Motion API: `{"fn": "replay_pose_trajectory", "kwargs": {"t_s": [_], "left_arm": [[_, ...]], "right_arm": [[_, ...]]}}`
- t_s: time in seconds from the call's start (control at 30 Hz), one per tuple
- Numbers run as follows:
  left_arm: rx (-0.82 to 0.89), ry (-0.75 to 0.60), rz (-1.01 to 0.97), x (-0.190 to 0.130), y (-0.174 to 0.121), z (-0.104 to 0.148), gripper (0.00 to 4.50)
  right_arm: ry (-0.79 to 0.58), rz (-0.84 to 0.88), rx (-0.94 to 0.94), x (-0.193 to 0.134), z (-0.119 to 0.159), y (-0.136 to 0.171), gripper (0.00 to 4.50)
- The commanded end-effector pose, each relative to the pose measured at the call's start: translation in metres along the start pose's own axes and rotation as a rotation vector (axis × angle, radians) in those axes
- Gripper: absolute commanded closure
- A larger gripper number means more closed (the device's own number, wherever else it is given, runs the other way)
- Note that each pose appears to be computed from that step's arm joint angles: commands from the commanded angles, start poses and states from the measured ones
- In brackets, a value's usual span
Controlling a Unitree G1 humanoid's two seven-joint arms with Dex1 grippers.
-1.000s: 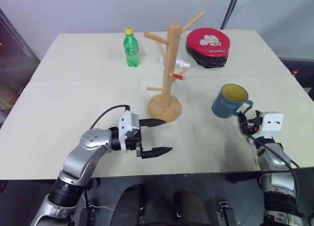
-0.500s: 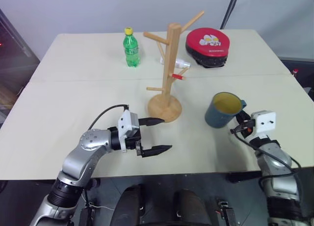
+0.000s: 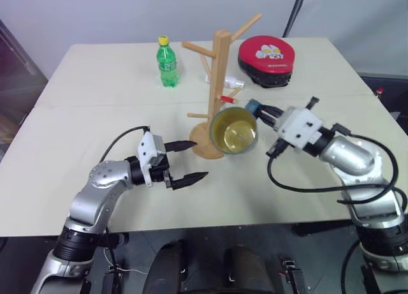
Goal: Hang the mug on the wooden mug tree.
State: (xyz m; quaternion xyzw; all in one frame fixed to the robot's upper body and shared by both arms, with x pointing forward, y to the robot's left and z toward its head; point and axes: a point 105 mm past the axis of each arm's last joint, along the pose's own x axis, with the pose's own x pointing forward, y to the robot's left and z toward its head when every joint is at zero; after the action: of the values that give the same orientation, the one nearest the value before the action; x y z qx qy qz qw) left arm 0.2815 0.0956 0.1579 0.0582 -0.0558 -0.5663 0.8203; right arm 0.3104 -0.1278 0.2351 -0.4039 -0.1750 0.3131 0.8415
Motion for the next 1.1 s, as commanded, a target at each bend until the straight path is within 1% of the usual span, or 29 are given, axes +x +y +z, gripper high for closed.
{"fn": "replay_pose_trajectory", "kwargs": {"t_s": [0.03, 0.27, 0.57, 0.83, 0.87, 0.9, 0.93, 0.97, 1.07, 1.1], "left_arm": [[0.035, -0.056, 0.031, -0.005, 0.008, 0.019, 0.0], [0.053, -0.072, 0.065, -0.016, 0.016, 0.031, 0.0], [0.052, -0.122, 0.054, -0.022, 0.013, 0.055, 0.0], [0.065, -0.13, 0.067, -0.024, 0.015, 0.062, 0.0], [0.066, -0.13, 0.068, -0.023, 0.015, 0.062, 0.0], [0.067, -0.131, 0.068, -0.023, 0.015, 0.062, 0.0], [0.068, -0.131, 0.069, -0.023, 0.015, 0.062, 0.0], [0.069, -0.132, 0.069, -0.023, 0.015, 0.063, 0.0], [0.066, -0.132, 0.074, -0.022, 0.017, 0.062, 0.0], [0.064, -0.129, 0.079, -0.022, 0.019, 0.061, 0.0]], "right_arm": [[-0.034, -0.003, -0.041, 0.006, 0.02, -0.009, 4.45], [-0.027, 0.03, -0.049, 0.018, 0.026, -0.006, 4.45], [0.004, 0.033, -0.058, 0.032, 0.023, -0.009, 4.45], [0.023, 0.036, -0.065, 0.038, 0.02, -0.01, 4.45], [0.022, 0.033, -0.065, 0.038, 0.021, -0.012, 3.85], [0.021, 0.028, -0.067, 0.038, 0.022, -0.013, 3.5], [0.018, 0.021, -0.071, 0.038, 0.023, -0.015, 3.05], [0.016, 0.014, -0.076, 0.038, 0.025, -0.016, 2.51], [0.012, -0.004, -0.093, 0.034, 0.028, -0.022, 1.09], [0.012, -0.012, -0.094, 0.031, 0.028, -0.025, 1.09]]}}
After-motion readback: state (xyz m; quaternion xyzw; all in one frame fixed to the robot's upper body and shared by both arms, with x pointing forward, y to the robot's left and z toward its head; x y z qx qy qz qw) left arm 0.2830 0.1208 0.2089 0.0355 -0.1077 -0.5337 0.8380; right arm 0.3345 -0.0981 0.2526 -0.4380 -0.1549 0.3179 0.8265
